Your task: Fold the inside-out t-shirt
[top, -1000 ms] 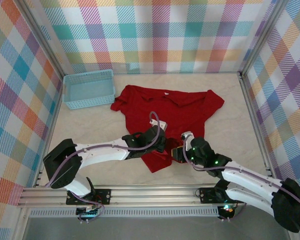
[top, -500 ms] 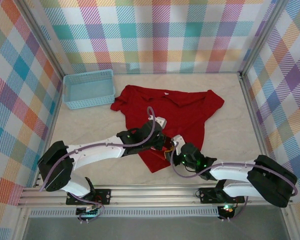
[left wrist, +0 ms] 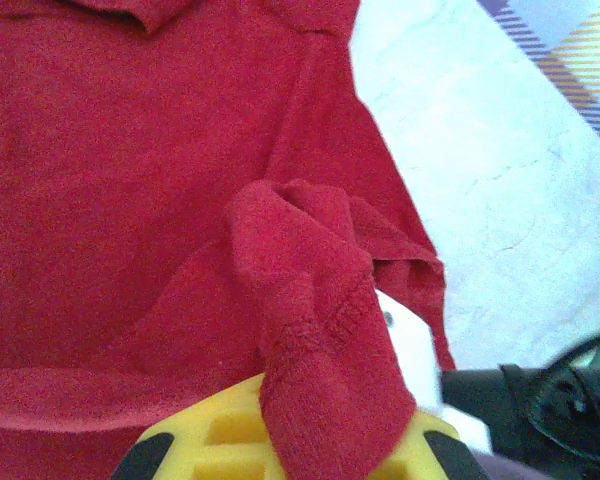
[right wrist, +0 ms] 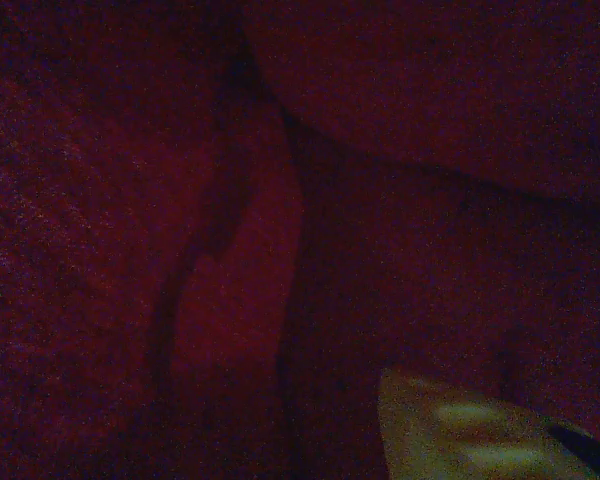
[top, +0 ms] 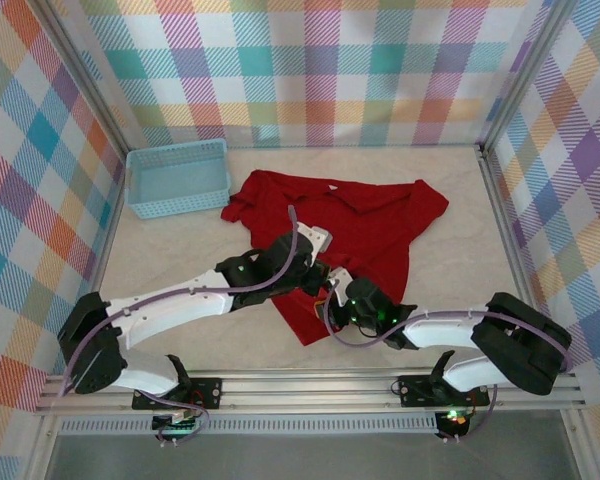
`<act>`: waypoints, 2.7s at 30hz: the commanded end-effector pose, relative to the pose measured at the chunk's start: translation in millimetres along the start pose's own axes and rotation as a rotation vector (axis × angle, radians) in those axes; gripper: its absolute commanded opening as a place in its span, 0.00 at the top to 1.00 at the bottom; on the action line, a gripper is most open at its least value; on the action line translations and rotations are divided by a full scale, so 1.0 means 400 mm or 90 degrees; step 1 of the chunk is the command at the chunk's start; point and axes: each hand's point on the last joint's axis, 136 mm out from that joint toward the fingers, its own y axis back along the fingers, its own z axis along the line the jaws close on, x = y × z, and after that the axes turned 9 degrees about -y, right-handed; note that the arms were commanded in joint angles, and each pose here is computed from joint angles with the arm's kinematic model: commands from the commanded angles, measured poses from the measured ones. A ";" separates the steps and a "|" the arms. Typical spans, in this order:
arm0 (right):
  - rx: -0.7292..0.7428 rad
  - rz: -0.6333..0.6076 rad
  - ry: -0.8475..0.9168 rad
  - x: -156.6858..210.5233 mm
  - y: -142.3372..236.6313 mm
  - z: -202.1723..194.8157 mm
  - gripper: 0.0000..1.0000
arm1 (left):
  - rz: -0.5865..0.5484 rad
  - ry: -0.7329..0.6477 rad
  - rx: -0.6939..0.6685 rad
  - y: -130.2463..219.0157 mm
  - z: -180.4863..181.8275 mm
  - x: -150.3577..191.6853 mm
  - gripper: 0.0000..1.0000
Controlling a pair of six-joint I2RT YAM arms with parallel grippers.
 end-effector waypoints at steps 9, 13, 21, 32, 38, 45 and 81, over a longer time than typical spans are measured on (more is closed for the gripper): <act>-0.022 0.085 0.007 0.050 -0.023 0.014 0.47 | 0.008 -0.068 0.001 0.070 0.004 -0.005 1.00; -0.011 0.093 -0.018 0.032 -0.022 -0.004 0.44 | 0.019 -0.091 0.015 0.092 -0.005 0.008 1.00; 0.006 0.113 -0.057 -0.005 0.015 -0.045 0.34 | 0.024 -0.114 -0.025 0.152 0.034 0.042 1.00; -0.010 0.183 -0.090 -0.016 0.055 -0.055 0.19 | 0.031 -0.125 -0.090 0.158 0.078 0.069 1.00; 0.049 0.186 -0.120 -0.011 0.041 -0.102 0.19 | 0.013 -0.126 -0.132 0.173 0.105 0.057 1.00; 0.145 0.144 -0.164 -0.039 0.031 -0.177 0.19 | 0.011 -0.126 -0.098 0.168 0.079 0.052 1.00; 0.006 -0.152 0.027 -0.244 0.012 0.095 0.29 | -0.073 -0.040 -0.035 0.201 -0.030 -0.311 1.00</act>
